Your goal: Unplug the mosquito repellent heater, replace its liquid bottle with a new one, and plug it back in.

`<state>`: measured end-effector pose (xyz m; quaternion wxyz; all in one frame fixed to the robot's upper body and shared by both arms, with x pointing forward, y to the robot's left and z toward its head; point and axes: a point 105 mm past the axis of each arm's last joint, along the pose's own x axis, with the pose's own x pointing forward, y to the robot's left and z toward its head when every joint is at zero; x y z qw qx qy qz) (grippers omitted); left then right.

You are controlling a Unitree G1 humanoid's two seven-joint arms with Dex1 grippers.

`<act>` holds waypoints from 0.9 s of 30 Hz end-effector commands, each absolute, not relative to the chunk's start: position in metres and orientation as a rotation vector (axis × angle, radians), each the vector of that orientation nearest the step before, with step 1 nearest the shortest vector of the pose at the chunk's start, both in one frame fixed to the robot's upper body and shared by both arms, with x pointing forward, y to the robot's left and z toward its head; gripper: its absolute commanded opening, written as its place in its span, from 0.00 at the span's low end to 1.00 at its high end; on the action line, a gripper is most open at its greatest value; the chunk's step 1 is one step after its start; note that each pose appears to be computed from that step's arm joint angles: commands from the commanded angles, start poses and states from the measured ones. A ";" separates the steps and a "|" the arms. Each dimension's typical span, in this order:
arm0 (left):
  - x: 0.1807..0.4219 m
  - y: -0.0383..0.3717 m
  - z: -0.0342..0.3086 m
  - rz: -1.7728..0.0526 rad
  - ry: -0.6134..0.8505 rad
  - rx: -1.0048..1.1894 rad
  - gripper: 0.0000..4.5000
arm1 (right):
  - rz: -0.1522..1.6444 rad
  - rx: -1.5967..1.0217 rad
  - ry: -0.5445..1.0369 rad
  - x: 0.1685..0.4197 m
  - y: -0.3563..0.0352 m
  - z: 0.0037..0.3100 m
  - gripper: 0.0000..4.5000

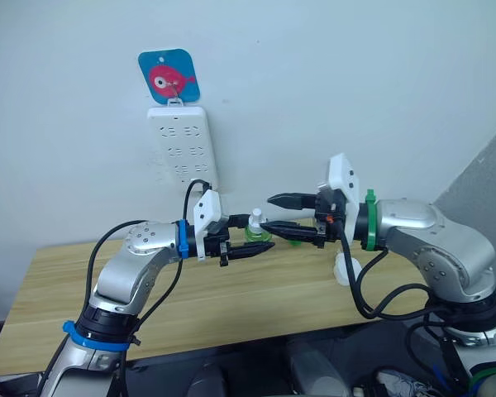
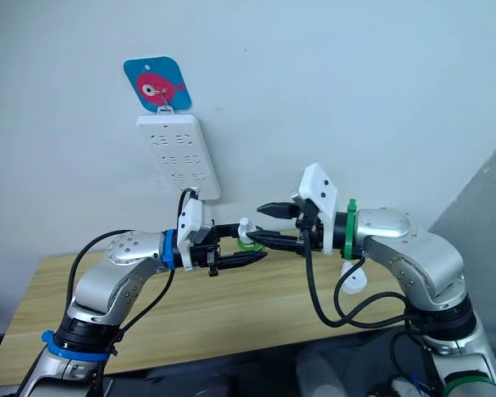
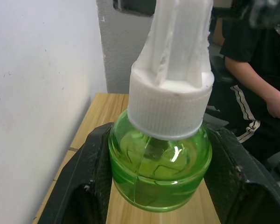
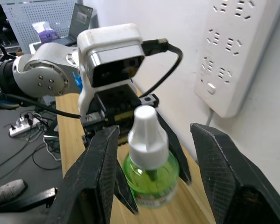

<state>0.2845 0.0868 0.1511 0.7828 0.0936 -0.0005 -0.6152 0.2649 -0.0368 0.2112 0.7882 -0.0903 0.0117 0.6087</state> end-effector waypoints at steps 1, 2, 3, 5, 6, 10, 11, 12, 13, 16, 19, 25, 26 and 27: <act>0.281 0.083 0.160 -1.342 -0.050 0.223 0.51 | 1.329 -0.199 -0.019 0.264 -0.029 0.221 0.56; 0.281 0.083 0.160 -1.342 -0.050 0.222 0.51 | 1.333 -0.196 -0.017 0.264 -0.028 0.220 0.56; 0.281 0.083 0.160 -1.342 -0.050 0.222 0.51 | 1.339 -0.192 -0.015 0.264 -0.027 0.219 0.56; 0.280 0.083 0.160 -1.342 -0.049 0.221 0.51 | 1.346 -0.180 -0.016 0.265 -0.024 0.219 0.56; 0.280 0.083 0.160 -1.342 -0.049 0.221 0.51 | 1.349 -0.175 -0.016 0.265 -0.022 0.219 0.56; 0.280 0.082 0.160 -1.342 -0.050 0.220 0.51 | 1.357 -0.180 -0.012 0.267 -0.020 0.218 0.48; 0.280 0.082 0.160 -1.342 -0.050 0.220 0.51 | 1.361 -0.181 -0.012 0.267 -0.020 0.218 0.43; 0.280 0.082 0.160 -1.342 -0.050 0.220 0.51 | 1.368 -0.181 -0.013 0.267 -0.019 0.218 0.35; 0.280 0.082 0.160 -1.341 -0.050 0.220 0.51 | 1.373 -0.183 -0.014 0.266 -0.019 0.218 0.29; 0.280 0.082 0.159 -1.340 -0.051 0.219 0.51 | 1.387 -0.195 -0.020 0.265 -0.019 0.219 0.07; 0.279 0.082 0.159 -1.339 -0.049 0.219 0.51 | 1.398 -0.194 -0.047 0.264 -0.019 0.225 0.07; 0.279 0.084 0.156 -1.335 -0.038 0.218 0.51 | 1.391 -0.183 -0.153 0.266 -0.023 0.253 0.07; 0.279 0.085 0.155 -1.331 -0.035 0.217 0.51 | 1.386 -0.178 -0.173 0.266 -0.025 0.259 0.07; 0.279 0.086 0.154 -1.327 -0.030 0.216 0.51 | 1.376 -0.175 -0.190 0.267 -0.027 0.265 0.07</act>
